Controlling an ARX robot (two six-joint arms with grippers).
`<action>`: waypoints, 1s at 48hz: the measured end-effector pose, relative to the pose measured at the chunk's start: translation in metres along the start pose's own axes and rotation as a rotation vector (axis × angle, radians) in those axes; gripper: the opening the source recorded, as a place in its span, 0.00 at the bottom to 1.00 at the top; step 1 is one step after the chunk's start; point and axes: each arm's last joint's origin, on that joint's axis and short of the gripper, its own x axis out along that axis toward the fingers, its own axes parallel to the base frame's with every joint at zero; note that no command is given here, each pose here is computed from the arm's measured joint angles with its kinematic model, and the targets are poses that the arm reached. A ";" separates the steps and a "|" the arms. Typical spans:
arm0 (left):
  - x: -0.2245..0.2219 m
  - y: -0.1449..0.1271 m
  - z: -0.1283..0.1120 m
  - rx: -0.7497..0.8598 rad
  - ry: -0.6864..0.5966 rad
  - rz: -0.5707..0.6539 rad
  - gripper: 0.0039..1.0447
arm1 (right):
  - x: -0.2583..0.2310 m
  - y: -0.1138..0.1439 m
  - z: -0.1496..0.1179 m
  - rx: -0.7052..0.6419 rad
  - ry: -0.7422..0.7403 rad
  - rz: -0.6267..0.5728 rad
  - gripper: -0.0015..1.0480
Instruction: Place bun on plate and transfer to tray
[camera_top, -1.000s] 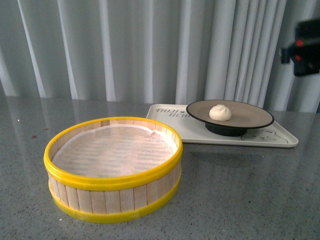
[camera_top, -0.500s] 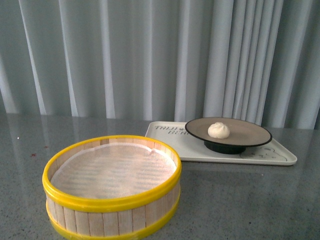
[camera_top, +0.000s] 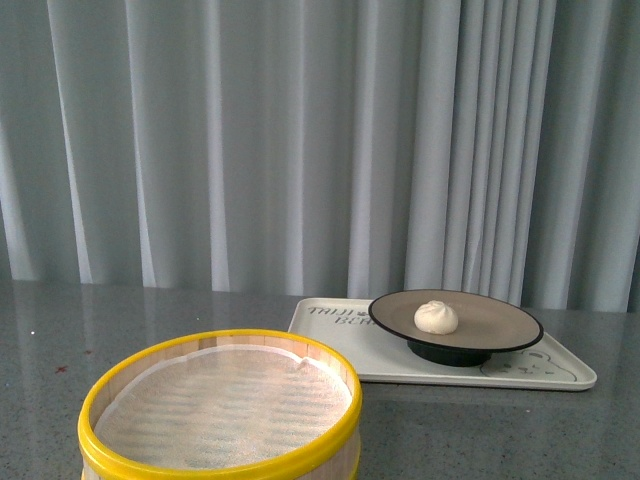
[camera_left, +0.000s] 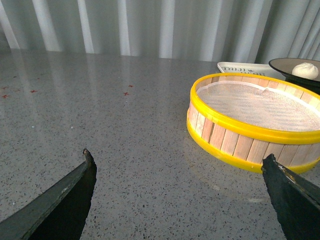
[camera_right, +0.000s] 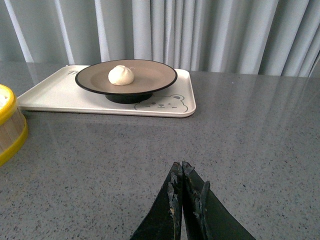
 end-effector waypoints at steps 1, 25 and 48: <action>0.000 0.000 0.000 0.000 0.000 0.000 0.94 | -0.001 0.000 -0.001 0.000 0.000 0.000 0.02; 0.000 0.000 0.000 0.000 0.000 0.000 0.94 | -0.027 0.000 -0.013 0.000 -0.012 -0.001 0.02; 0.000 0.000 0.000 0.000 0.000 0.000 0.94 | -0.041 0.000 -0.012 0.000 -0.020 0.000 0.02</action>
